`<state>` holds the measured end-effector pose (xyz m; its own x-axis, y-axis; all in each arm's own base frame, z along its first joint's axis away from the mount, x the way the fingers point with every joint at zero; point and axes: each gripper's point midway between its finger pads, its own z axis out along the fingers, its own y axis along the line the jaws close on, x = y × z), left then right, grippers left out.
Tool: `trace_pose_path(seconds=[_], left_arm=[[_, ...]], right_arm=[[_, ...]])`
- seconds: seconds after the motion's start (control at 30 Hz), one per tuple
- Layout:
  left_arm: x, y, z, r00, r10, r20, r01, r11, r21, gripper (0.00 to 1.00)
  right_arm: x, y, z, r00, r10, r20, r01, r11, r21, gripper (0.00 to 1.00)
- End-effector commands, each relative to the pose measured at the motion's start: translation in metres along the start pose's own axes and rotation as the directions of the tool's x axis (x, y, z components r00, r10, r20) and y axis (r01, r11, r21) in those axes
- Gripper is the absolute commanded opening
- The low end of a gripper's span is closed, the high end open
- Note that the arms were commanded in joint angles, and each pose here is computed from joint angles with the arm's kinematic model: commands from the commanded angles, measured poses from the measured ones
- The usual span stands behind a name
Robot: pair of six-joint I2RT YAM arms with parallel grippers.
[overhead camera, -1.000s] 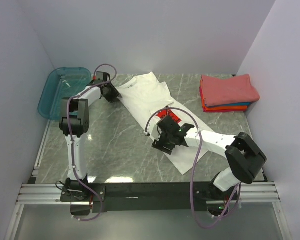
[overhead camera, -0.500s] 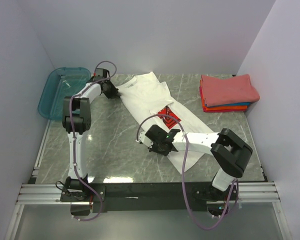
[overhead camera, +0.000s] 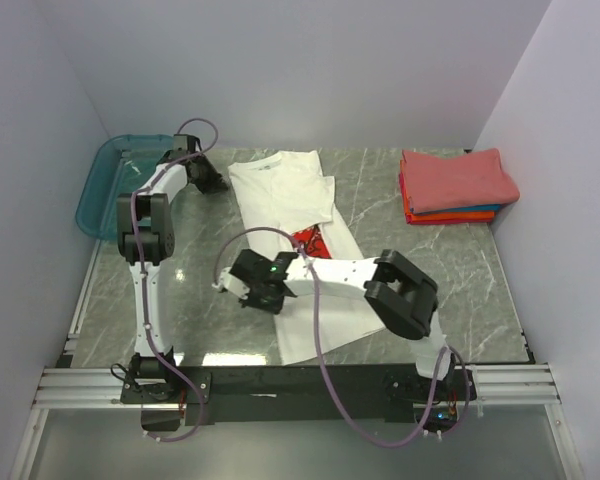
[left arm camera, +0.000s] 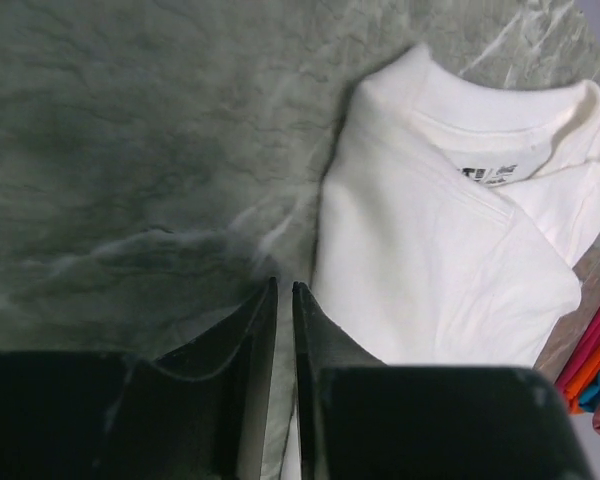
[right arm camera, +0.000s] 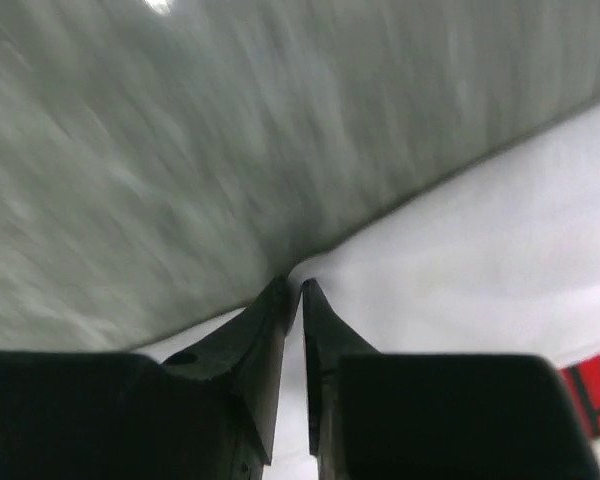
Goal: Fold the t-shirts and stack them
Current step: Fold the tshirt
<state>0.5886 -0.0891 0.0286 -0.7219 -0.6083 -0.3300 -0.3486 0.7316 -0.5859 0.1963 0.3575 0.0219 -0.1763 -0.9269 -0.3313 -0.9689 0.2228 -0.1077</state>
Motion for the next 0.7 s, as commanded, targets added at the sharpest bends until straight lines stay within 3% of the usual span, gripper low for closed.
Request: trace_pose_path(seconds=[0.0,0.1,0.17,0.2,0.33,0.4,0.43,0.5,0.53,0.57,0.67], left_arm=[[-0.011,0.034,0.003,1.0,0.016,-0.006,-0.016,0.999,-0.048,0.2],[-0.027,0.028,-0.01,0.999,0.044,0.019,-0.044,0.999,-0.015,0.22],[-0.044,0.015,-0.031,0.993,0.092,0.074,-0.094,0.995,0.016,0.32],[-0.05,0.01,-0.041,0.988,0.117,0.099,-0.121,0.992,0.029,0.4],[-0.068,-0.01,-0.093,0.96,0.169,0.222,-0.181,0.983,0.034,0.56],[-0.082,-0.036,-0.135,0.926,0.193,0.324,-0.225,0.972,0.062,0.59],[-0.075,-0.03,-0.14,0.924,0.192,0.332,-0.22,0.974,0.048,0.62],[-0.079,-0.052,-0.185,0.889,0.195,0.415,-0.248,0.966,0.078,0.65],[-0.072,-0.046,-0.19,0.886,0.188,0.424,-0.242,0.967,0.075,0.69],[-0.071,-0.061,-0.219,0.859,0.193,0.474,-0.268,0.958,0.097,0.7],[-0.05,-0.064,-0.252,0.849,0.172,0.499,-0.282,0.947,0.153,0.75]], right_arm=[[-0.054,0.018,-0.015,0.996,0.024,0.086,-0.017,0.996,-0.091,0.22],[-0.064,0.016,-0.029,0.994,-0.004,0.113,0.019,0.991,-0.132,0.35],[-0.068,0.005,-0.059,0.983,-0.027,0.184,0.05,0.991,-0.122,0.41],[-0.066,-0.014,-0.081,0.971,-0.001,0.238,0.03,0.993,-0.118,0.47],[-0.043,-0.097,-0.124,0.914,0.188,0.359,-0.15,0.98,-0.131,0.53],[-0.034,-0.136,-0.13,0.876,0.274,0.397,-0.238,0.961,-0.138,0.53],[-0.013,-0.175,-0.133,0.829,0.385,0.406,-0.36,0.923,-0.139,0.53],[-0.012,-0.206,-0.141,0.757,0.468,0.456,-0.419,0.883,-0.212,0.53],[0.004,-0.231,-0.13,0.692,0.576,0.436,-0.52,0.816,-0.252,0.53],[0.005,-0.242,-0.129,0.656,0.61,0.444,-0.54,0.791,-0.29,0.53],[0.012,-0.288,-0.11,0.551,0.706,0.444,-0.655,0.696,-0.295,0.54]])
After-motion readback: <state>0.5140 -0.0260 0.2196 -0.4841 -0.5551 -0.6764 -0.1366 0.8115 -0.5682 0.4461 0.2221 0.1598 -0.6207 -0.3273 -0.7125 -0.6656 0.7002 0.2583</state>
